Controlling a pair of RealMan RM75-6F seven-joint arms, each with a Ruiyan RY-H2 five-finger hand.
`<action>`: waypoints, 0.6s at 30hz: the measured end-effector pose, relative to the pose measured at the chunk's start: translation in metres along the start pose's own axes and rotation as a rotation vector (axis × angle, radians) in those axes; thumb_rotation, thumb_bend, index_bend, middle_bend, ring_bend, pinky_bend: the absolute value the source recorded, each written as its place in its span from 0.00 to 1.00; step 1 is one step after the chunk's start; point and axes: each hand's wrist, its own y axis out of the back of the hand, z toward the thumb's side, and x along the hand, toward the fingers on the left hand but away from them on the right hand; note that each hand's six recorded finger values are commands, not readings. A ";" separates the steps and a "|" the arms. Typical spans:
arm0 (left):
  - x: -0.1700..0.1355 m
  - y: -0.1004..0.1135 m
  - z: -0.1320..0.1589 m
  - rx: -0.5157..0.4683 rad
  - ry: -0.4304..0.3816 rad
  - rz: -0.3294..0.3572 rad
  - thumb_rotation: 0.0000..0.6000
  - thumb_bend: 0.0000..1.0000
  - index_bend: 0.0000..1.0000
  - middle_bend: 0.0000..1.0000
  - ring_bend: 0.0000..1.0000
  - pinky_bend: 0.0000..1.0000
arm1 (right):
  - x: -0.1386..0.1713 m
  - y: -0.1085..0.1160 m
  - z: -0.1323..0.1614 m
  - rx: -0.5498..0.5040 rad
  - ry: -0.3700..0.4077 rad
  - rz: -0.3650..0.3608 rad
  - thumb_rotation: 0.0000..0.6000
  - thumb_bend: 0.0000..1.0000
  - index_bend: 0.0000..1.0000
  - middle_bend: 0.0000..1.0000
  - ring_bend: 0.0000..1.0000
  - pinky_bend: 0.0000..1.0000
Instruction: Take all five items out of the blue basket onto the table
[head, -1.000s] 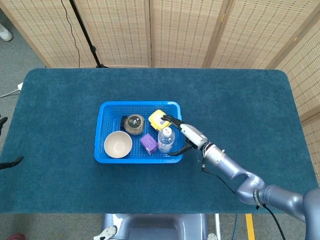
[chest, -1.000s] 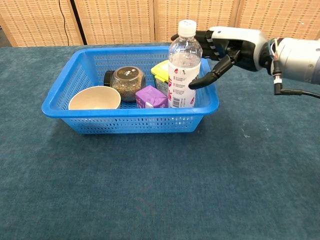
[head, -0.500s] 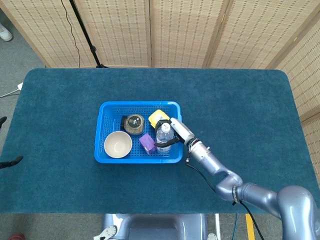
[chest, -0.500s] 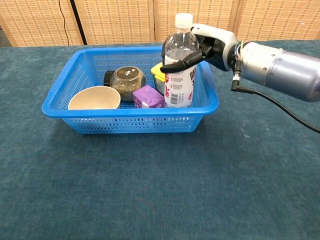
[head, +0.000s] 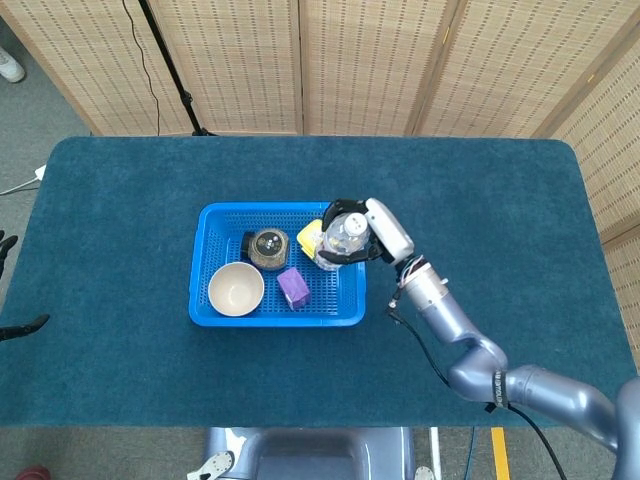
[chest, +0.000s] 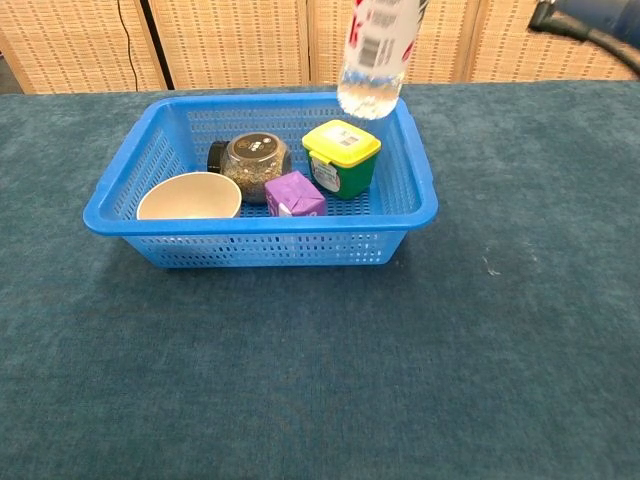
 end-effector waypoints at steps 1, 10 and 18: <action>-0.001 0.000 0.000 -0.001 -0.003 -0.001 1.00 0.00 0.00 0.00 0.00 0.00 | 0.001 0.011 0.004 0.021 0.004 -0.018 1.00 0.25 0.60 0.63 0.53 0.60; -0.006 -0.002 0.004 -0.001 -0.019 -0.008 1.00 0.00 0.00 0.00 0.00 0.00 | 0.026 0.083 -0.007 0.135 -0.107 -0.119 1.00 0.25 0.60 0.63 0.53 0.60; -0.004 -0.011 0.003 0.007 -0.017 -0.036 1.00 0.00 0.00 0.00 0.00 0.00 | 0.056 0.088 -0.068 0.226 -0.269 -0.067 1.00 0.22 0.54 0.57 0.44 0.56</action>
